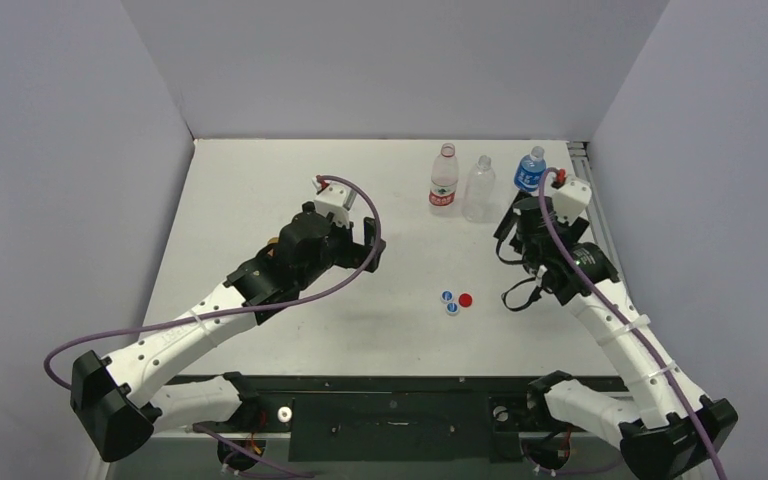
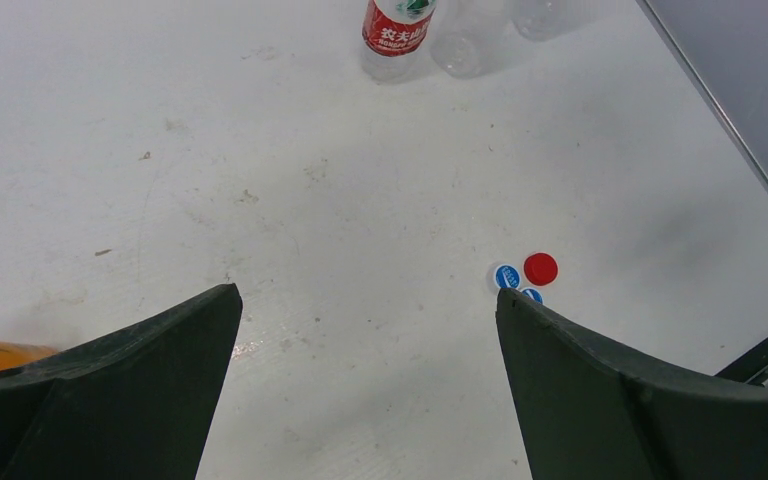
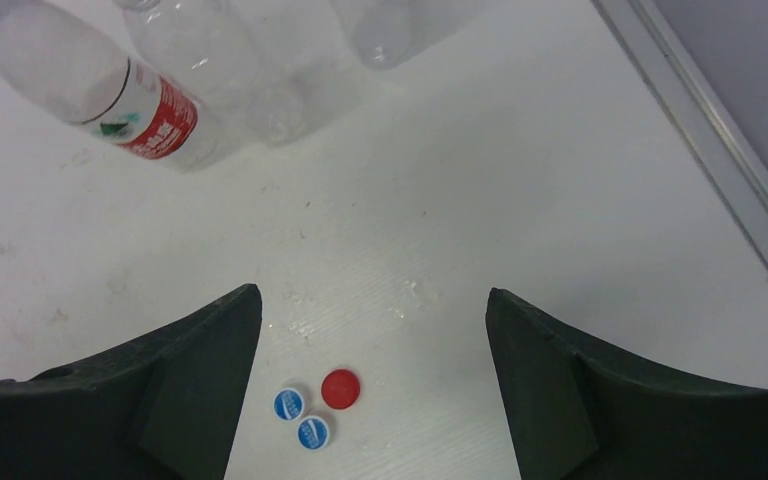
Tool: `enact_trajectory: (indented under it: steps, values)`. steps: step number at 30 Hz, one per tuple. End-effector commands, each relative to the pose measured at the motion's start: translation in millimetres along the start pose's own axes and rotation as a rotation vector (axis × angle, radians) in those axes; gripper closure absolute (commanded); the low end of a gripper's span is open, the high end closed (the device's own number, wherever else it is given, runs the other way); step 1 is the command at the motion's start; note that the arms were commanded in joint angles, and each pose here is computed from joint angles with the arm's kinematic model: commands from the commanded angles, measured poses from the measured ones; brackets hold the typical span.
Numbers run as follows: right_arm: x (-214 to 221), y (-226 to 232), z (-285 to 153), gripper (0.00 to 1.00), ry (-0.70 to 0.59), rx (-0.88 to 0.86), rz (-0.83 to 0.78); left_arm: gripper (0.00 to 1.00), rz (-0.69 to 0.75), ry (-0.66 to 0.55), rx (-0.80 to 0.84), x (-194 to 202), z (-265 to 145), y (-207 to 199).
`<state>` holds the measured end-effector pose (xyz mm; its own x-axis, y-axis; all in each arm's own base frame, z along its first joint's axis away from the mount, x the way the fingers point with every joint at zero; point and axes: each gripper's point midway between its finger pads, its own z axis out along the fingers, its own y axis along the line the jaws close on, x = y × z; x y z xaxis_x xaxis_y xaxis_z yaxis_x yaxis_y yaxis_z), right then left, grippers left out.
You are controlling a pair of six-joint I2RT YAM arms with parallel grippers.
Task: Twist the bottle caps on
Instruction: Pick up the plastic bottle at the center of the board.
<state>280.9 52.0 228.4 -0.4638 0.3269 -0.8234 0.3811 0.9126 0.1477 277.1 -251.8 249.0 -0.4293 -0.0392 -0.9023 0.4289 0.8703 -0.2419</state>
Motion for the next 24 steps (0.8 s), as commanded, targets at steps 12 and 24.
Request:
enact_trajectory:
  steps: [12,24]
  values:
    - [-124,-3,55,0.24,-0.108,0.147,0.023,0.03,0.035,-0.110,0.074,-46,-11,-16]
    - [-170,22,81,0.26,-0.107,0.147,-0.052,0.04,0.059,-0.132,0.064,-59,-15,-11]
